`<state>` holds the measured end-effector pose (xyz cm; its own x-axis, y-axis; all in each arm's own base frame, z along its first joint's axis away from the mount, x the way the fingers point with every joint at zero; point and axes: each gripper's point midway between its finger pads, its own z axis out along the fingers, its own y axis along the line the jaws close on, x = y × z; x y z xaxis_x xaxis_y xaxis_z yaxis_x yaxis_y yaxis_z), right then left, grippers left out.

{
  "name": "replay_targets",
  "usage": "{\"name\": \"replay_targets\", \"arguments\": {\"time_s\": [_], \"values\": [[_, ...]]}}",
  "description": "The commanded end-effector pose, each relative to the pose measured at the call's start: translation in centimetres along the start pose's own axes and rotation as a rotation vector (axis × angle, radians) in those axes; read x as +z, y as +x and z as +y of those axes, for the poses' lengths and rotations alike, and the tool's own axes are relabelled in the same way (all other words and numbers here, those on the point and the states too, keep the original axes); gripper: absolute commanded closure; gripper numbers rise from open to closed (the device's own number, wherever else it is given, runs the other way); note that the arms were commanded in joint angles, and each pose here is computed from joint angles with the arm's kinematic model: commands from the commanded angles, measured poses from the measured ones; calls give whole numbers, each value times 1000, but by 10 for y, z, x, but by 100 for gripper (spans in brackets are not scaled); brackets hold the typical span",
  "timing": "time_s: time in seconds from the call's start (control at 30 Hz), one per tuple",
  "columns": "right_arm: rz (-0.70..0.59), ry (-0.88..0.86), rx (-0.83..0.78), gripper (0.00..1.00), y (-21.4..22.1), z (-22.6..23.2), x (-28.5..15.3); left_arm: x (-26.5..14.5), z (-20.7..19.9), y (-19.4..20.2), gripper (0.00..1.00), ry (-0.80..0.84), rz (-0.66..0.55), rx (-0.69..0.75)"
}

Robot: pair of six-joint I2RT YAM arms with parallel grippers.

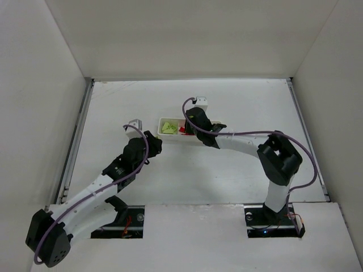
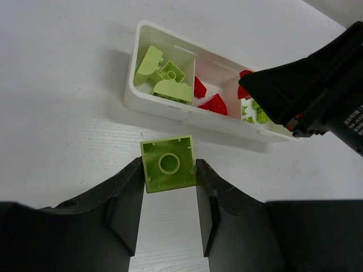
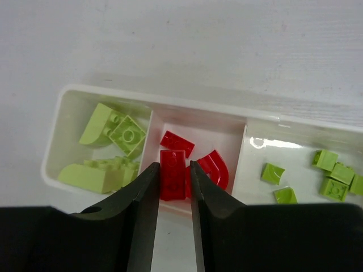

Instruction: Sort the legos into containers by color

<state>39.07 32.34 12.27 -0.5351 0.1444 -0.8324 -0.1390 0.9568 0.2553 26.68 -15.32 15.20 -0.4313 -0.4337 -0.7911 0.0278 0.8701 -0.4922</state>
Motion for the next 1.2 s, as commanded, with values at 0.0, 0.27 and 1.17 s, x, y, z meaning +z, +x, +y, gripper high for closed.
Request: {"name": "replay_targets", "arguments": {"time_s": [0.0,0.27,1.17], "values": [[-48,-57,4,62,-20,18,8,7,-21,-26,78,37,-51,-7],[-109,-83,39,40,-36,9,-23,51,-33,-23,78,-9,-16,29],[-152,-204,9,36,2,-15,-109,151,-18,-27,57,-275,51,166]]}}
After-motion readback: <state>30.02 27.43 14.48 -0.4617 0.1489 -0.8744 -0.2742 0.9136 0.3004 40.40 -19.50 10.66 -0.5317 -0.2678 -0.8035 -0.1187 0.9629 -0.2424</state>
